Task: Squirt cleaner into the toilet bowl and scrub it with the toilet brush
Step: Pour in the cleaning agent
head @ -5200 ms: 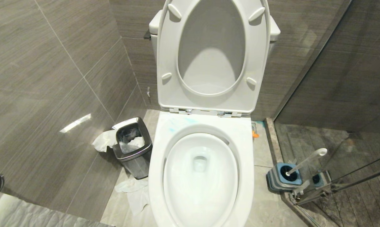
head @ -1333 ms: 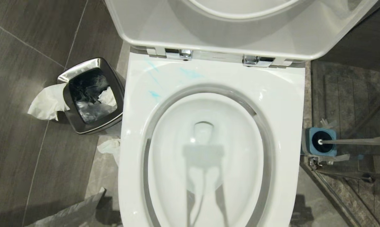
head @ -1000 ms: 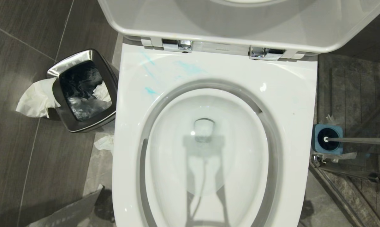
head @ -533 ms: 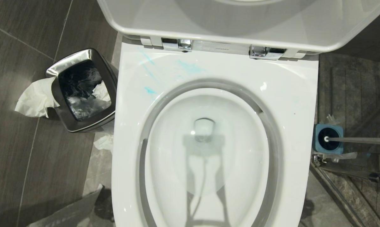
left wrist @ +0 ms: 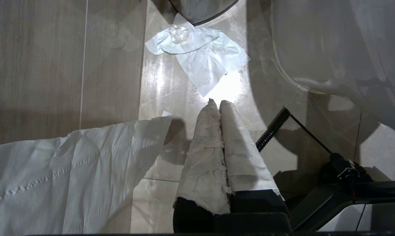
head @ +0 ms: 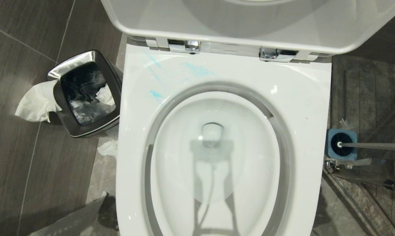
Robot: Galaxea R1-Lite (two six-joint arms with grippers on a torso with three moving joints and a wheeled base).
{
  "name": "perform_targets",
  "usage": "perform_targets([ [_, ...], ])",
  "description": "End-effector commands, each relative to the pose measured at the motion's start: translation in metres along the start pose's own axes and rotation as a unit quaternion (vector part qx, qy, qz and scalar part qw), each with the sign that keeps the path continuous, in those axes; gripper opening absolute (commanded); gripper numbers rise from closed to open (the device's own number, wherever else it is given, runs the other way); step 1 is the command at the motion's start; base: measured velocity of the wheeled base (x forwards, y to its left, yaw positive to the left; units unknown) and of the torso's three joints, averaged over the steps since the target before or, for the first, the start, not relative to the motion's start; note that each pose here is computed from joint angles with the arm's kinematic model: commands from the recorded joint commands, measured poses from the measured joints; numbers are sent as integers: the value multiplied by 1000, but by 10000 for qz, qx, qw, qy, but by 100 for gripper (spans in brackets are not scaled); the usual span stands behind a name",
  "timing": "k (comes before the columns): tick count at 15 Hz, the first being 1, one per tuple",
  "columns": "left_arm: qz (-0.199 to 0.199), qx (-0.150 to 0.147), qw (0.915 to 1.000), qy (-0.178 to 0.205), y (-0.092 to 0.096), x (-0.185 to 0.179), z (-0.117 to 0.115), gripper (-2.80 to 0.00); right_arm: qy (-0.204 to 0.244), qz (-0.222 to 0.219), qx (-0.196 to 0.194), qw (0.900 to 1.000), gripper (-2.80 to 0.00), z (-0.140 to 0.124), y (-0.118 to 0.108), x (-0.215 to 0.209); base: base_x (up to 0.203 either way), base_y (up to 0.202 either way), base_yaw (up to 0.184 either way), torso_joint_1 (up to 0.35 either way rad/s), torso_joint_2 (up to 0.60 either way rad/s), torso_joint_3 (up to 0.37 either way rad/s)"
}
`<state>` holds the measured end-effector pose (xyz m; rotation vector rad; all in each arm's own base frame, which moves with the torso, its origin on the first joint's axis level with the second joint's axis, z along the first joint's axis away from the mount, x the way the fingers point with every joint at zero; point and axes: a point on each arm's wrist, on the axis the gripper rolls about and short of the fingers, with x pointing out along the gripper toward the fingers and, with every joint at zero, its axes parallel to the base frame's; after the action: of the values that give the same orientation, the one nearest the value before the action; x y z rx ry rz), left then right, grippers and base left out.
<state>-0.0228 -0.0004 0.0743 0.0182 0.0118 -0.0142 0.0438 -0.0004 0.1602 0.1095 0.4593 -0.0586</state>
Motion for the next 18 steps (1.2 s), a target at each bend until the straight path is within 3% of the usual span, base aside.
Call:
perform_targets([
  [1, 1, 0, 10000, 15, 0, 0, 0, -280, 1007, -118, -50, 9948, -280, 23, 6, 67, 0, 0, 0, 0, 0, 0],
  [3, 1, 0, 10000, 10, 0, 0, 0, -280, 862, -70, -136, 9962, -280, 34, 9, 115, 0, 0, 0, 0, 0, 0],
  [5, 1, 0, 10000, 10, 0, 0, 0, -280, 83, 101, -243, 9996, -280, 40, 12, 157, 0, 0, 0, 0, 0, 0],
  [7, 6, 0, 10000, 10, 0, 0, 0, -280, -573, 284, -323, 9974, -280, 29, 13, 186, 0, 0, 0, 0, 0, 0],
  [10, 2, 0, 10000, 17, 0, 0, 0, -280, -819, 415, -329, 9952, -280, 8, 12, 214, 0, 0, 0, 2, -10, -1],
  [13, 7, 0, 10000, 12, 0, 0, 0, -280, -1702, 558, -305, 9834, -280, 36, 16, 222, 0, 0, 0, 1, -9, 1],
  [18, 6, 0, 10000, 12, 0, 0, 0, -280, -1676, 597, -310, 9836, -280, 35, 18, 228, 0, 0, 0, 0, 0, 0],
])
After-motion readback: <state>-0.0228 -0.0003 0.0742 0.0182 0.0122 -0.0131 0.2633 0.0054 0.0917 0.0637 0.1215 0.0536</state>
